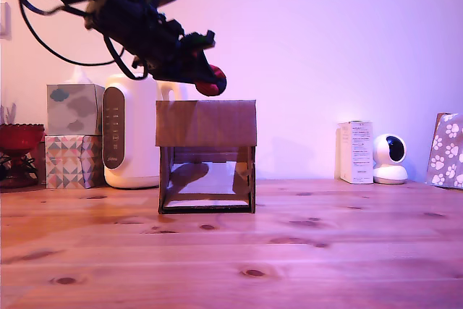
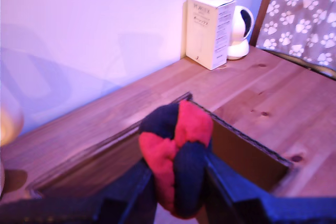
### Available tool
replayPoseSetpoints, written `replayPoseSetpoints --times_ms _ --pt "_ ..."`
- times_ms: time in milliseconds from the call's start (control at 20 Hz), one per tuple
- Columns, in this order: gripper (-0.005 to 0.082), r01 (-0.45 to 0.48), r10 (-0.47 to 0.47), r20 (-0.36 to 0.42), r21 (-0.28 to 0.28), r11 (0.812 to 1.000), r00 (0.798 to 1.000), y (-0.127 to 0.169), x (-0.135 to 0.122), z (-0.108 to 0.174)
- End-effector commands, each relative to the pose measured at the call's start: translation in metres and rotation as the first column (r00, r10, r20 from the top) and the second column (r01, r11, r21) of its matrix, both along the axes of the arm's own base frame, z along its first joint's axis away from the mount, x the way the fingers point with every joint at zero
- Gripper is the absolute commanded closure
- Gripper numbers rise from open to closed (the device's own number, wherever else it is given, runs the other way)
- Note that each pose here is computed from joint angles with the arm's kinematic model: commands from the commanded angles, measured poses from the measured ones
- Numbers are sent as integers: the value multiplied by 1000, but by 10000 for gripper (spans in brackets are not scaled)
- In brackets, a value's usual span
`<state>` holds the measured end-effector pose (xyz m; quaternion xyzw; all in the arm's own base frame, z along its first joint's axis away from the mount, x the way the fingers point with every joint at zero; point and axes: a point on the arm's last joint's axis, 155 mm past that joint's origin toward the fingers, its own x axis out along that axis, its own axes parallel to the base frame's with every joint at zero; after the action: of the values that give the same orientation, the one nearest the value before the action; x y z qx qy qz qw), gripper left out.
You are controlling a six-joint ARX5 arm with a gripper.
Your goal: Drop the footbag into the cardboard dice tower
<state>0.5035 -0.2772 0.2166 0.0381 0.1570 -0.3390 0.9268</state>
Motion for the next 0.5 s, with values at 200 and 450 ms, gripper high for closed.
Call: replayPoseSetpoints --times_ms 200,450 --pt "389 19 -21 80 24 1000 997 -3 7 10" --pt "184 20 -21 48 35 999 999 -1 3 8"
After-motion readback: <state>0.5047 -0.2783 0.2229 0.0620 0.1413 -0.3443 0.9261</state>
